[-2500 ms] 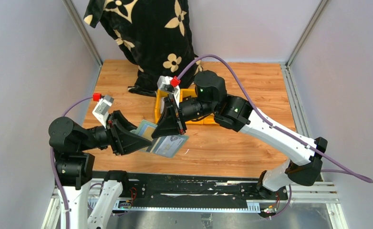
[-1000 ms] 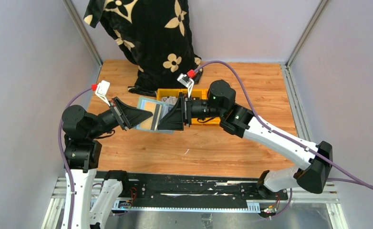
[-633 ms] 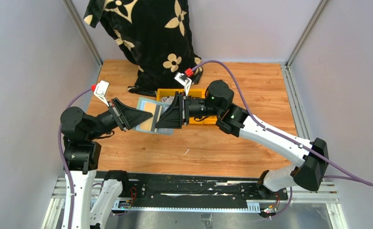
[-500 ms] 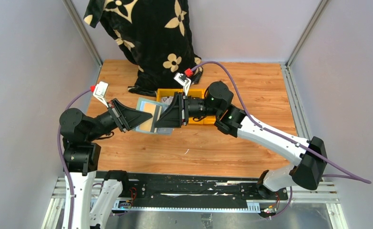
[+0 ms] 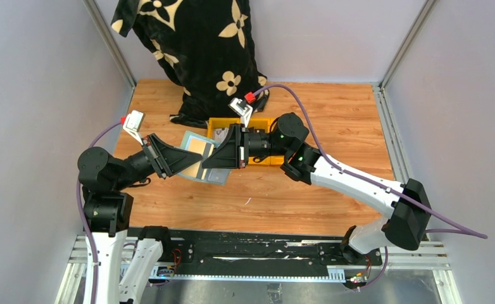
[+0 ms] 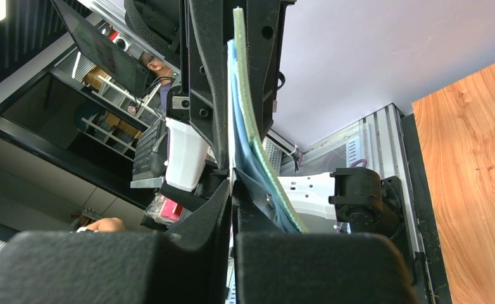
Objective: Take the credit cards out of the card holder
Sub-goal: Remove the credit card from the card holder.
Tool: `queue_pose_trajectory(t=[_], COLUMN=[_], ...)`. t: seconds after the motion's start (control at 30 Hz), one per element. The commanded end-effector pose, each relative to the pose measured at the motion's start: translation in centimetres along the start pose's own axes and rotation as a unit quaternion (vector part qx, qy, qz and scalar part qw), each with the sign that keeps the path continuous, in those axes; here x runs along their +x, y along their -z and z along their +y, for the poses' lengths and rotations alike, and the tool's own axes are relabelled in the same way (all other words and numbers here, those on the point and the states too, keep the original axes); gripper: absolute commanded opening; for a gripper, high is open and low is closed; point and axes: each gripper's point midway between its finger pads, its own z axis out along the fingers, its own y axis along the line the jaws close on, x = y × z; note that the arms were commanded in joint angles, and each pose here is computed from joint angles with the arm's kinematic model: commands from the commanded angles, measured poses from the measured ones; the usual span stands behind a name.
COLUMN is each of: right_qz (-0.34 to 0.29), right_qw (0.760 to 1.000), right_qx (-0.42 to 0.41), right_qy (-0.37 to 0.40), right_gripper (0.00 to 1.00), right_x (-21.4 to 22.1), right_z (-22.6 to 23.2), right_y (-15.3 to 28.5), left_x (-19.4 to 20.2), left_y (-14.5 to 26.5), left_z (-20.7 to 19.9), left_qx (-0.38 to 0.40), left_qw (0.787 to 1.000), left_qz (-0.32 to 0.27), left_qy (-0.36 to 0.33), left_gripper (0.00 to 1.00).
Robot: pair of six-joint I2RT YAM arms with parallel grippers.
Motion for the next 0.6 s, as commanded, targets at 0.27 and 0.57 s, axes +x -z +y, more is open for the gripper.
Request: queue_pose_trajectory(t=[0.27,0.57], right_qz=[-0.027,-0.029], right_qw=[0.999,0.999], right_qx=[-0.028,-0.028], right_qy=[0.021,0.033], right_gripper=[0.0,0.0], right_x=[-0.2,0.4], right_z=[1.6,2.2], right_y=[0.5,1.6], left_x=[0.5,0.2], left_y=[0.4,0.4], left_z=[-1.7,-2.2], left_qx=[0.022,0.025], left_qw=[1.0,1.0], left_qz=[0.017,0.015], left_qy=[0.01,0.006], left_gripper=[0.13,0.16])
